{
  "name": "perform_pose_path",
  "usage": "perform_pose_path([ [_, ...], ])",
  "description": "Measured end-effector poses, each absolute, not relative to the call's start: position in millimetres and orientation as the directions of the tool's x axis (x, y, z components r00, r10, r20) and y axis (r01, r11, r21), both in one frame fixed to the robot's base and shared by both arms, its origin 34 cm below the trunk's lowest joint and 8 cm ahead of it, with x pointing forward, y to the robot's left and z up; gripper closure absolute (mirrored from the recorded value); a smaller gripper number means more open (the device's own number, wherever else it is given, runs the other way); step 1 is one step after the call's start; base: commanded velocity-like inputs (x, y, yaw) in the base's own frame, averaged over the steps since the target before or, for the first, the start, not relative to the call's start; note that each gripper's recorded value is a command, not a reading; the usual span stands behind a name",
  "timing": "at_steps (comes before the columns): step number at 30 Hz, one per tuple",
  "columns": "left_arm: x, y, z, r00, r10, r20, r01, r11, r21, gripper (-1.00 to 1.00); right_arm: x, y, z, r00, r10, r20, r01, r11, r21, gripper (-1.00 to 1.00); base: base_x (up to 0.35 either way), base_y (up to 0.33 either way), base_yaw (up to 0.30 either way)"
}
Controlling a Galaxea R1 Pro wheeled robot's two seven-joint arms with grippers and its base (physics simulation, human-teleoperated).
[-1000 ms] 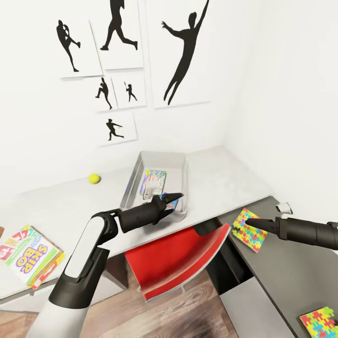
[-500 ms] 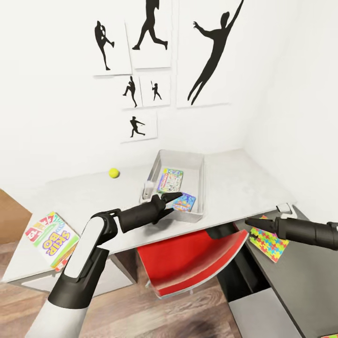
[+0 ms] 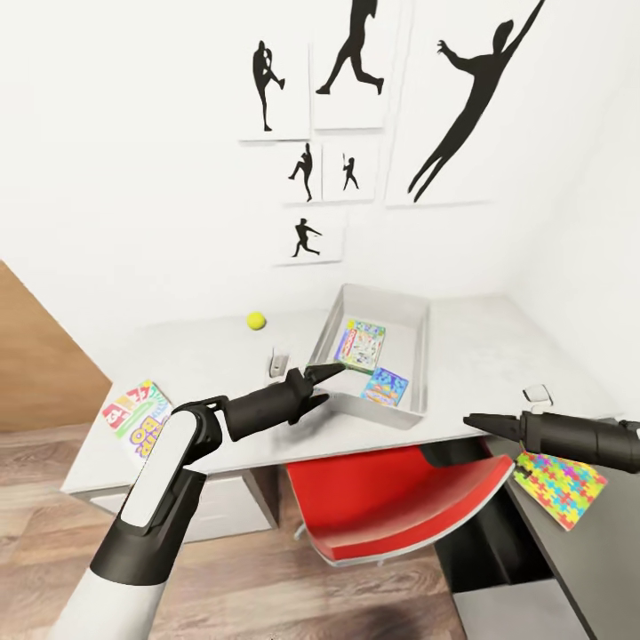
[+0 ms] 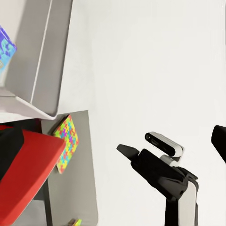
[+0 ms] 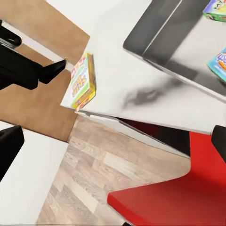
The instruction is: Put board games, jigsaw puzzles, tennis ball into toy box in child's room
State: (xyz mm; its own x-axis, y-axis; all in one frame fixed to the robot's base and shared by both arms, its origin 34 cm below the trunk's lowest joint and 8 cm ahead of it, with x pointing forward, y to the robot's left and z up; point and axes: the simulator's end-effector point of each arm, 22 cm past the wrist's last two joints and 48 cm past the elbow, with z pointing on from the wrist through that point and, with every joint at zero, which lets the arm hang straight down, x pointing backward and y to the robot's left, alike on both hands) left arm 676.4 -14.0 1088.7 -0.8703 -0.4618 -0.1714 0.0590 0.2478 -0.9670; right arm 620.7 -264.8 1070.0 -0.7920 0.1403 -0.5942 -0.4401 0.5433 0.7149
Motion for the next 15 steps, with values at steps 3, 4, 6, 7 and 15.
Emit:
perform_pose_path([
  [3, 676.3, -14.0, 1088.6, -0.870, -0.462, -0.171, 0.059, 0.248, -0.967, -1.00, 620.6, -264.8, 1069.8, -0.792, 0.140, -0.594, -0.440, 0.544, 0.715, -1.00, 0.000, 0.000, 0.278],
  [4, 676.3, -14.0, 1088.6, -0.870, -0.462, -0.171, 0.059, 0.248, -0.967, -1.00, 620.6, -264.8, 1069.8, -0.792, 0.140, -0.594, -0.440, 0.544, 0.715, -1.00, 0.000, 0.000, 0.279],
  [6, 676.1, -13.9, 1088.2, -0.871, -0.461, -0.171, 0.059, 0.248, -0.967, -1.00, 620.7, -264.8, 1069.8, -0.792, 0.140, -0.594, -0.440, 0.544, 0.715, -1.00, 0.000, 0.000, 0.279],
  [7, 676.1, -13.9, 1088.2, -0.871, -0.461, -0.171, 0.059, 0.248, -0.967, -1.00, 620.7, -264.8, 1069.8, -0.792, 0.140, -0.594, -0.440, 0.544, 0.715, -1.00, 0.000, 0.000, 0.279],
  [15, 675.6, -12.7, 1086.5, -0.871, -0.461, -0.171, 0.057, 0.251, -0.966, -1.00, 620.8, -264.9, 1069.6, -0.792, 0.140, -0.594, -0.440, 0.545, 0.714, -1.00, 0.000, 0.010, 0.279],
])
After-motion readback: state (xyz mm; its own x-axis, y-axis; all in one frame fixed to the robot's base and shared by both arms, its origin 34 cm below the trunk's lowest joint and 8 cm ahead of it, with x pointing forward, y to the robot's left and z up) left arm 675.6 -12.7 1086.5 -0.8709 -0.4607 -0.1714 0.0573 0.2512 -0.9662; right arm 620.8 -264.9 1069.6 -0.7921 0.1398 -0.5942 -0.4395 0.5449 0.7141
